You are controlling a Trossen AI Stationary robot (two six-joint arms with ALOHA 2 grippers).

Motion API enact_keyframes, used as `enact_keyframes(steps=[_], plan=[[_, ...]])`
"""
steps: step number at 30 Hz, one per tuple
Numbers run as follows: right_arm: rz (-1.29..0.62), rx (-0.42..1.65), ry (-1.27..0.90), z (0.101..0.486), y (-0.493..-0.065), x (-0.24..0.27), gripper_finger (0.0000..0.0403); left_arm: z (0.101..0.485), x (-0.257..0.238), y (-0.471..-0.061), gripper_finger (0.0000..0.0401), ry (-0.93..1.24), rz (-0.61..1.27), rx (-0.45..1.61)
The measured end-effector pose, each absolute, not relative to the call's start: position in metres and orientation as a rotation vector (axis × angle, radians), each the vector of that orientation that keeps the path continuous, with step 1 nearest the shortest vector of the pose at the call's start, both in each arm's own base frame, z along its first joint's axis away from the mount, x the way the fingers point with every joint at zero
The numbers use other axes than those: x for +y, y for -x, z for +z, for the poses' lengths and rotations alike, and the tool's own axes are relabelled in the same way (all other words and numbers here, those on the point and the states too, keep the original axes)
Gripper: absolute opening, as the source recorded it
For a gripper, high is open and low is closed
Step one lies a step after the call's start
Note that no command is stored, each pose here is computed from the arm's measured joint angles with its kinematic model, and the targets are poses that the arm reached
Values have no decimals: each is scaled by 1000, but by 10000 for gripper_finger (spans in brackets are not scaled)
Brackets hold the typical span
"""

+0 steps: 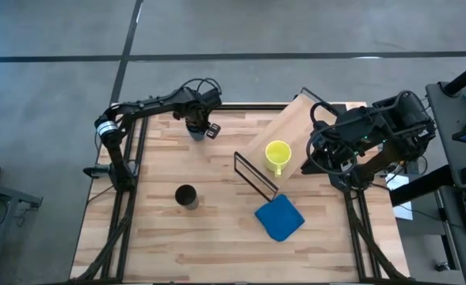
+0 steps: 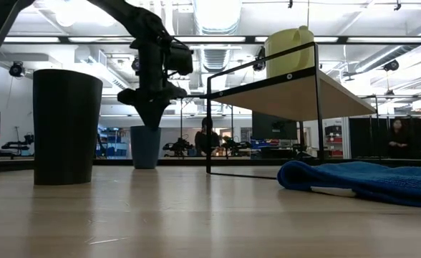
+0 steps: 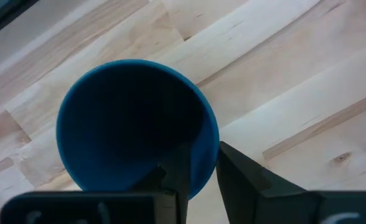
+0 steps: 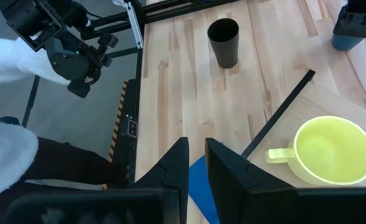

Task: Stack small to large cups/mugs on shelf
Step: Put the blue cup on the shelf

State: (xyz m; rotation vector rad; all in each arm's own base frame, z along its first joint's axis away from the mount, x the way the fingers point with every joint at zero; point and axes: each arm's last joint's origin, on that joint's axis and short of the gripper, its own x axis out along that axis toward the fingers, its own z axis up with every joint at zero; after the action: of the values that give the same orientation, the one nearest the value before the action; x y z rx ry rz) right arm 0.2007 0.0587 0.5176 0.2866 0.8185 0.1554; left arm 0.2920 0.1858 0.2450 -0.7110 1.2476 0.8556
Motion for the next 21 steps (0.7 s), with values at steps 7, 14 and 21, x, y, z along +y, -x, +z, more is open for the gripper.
enact_keyframes(steps=[7,14,21], plan=[[156,818,-286,518,-201,59,47,243,184,-292,24,716,813,1263],[157,818,-283,518,-201,59,47,258,169,-297,2,692,715,1308],[162,817,-272,518,-201,59,47,302,140,-305,1,633,647,1370]])
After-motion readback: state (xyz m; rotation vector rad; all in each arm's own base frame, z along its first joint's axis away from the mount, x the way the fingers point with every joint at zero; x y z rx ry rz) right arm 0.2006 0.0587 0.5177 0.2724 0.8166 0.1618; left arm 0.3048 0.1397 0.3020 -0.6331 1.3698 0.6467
